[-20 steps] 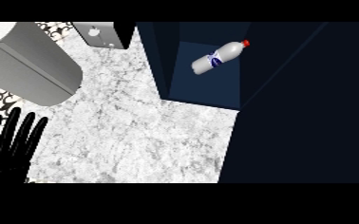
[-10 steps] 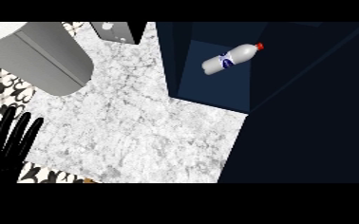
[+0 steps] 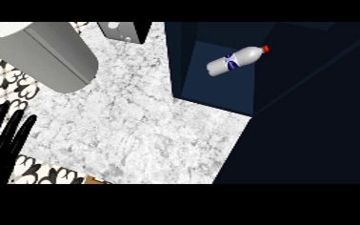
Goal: Pick up the bottled water, place it into the cabinet and close the cabinet
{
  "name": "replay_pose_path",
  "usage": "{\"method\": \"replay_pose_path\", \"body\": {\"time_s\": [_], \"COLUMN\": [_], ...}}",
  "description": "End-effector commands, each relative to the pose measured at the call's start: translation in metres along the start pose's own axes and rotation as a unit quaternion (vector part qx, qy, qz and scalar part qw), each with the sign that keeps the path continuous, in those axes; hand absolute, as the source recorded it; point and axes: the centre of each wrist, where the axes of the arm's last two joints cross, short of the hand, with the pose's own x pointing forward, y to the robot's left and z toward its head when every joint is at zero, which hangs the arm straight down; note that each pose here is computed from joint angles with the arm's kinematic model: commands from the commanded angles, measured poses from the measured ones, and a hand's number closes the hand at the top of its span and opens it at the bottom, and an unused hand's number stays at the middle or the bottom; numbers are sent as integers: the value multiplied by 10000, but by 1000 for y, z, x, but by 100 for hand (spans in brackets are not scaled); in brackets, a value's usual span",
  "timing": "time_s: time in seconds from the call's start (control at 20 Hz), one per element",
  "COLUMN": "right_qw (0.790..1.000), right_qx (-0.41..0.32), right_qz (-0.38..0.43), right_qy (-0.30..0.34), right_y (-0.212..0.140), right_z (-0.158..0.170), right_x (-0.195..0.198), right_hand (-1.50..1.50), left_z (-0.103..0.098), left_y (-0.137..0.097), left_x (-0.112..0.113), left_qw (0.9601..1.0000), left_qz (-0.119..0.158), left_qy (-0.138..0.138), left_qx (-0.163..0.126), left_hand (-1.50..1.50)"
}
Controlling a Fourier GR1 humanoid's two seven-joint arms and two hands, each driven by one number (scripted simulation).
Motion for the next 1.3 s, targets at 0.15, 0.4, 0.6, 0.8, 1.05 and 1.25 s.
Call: {"method": "replay_pose_path", "body": {"time_s": [0.15,0.4,0.6,0.8,1.05,1.25], "right_qw": [9980,9988,9995,9969,9952,9969], "right_qx": [558,421,275,516,417,-18], "right_qz": [287,233,-110,-561,-807,-754], "right_qy": [61,-49,-132,-215,-359,-213], "right_y": [3,-1,1,7,6,-1], "right_z": [-16,-18,-20,-21,-22,-20], "right_x": [8,8,0,-7,-12,-15], "right_hand": [150,150,150,150,150,150], "left_z": [-2,-2,-1,-4,-8,-9], "left_y": [5,8,11,11,11,12], "left_x": [4,6,7,8,12,12], "left_qw": [10000,10000,10000,9999,9996,9996], "left_qz": [24,0,-32,28,-2,20], "left_qy": [24,-6,8,-47,-68,-86], "left_qx": [-17,-19,-24,-112,-269,-253], "left_hand": [-150,-150,-150,-150,-150,-150]}}
